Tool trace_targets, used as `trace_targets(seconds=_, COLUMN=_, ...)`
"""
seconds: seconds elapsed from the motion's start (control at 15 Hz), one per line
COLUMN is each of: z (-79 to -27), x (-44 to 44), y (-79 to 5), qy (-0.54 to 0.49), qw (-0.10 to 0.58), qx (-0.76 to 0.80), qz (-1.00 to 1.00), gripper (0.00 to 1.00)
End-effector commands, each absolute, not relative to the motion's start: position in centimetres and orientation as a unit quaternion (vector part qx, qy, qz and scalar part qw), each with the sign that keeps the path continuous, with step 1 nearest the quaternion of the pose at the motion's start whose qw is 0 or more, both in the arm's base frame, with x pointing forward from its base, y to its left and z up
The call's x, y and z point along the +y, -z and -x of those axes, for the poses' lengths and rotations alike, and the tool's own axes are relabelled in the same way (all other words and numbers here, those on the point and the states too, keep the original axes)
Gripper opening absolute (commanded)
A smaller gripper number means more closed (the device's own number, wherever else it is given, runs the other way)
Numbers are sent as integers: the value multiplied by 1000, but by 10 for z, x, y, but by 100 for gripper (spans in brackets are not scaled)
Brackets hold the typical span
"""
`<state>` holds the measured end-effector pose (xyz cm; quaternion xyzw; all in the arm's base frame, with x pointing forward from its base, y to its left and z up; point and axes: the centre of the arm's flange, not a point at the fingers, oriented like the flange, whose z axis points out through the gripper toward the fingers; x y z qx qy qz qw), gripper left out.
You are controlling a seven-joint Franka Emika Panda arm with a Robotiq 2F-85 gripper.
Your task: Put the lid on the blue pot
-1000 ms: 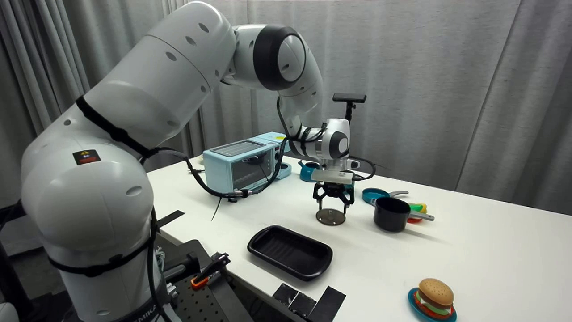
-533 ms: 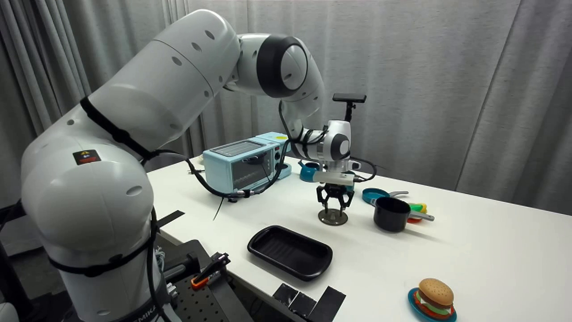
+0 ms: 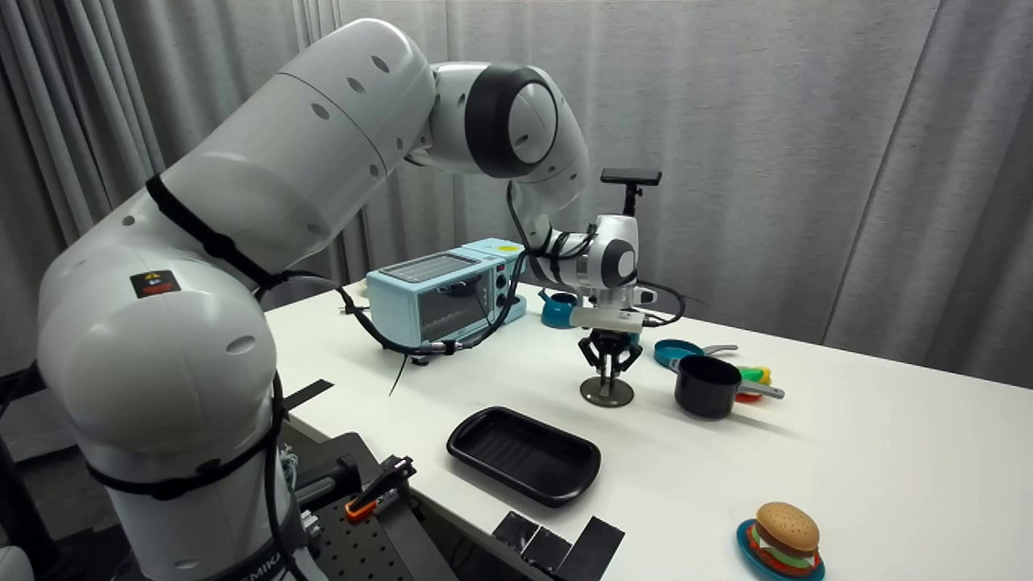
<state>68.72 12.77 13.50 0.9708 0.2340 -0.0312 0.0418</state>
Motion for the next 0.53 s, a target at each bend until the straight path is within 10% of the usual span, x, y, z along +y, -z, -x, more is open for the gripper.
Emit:
trace_targets(seconds=0.0, z=-697, x=122, y=-135, qy=29, qw=40, qx=221, qz=-974, gripper=4)
trace_targets(seconds=0.47, z=-702, x=119, y=-174, qy=14, qw=35, qx=190, qz=-981, gripper=4)
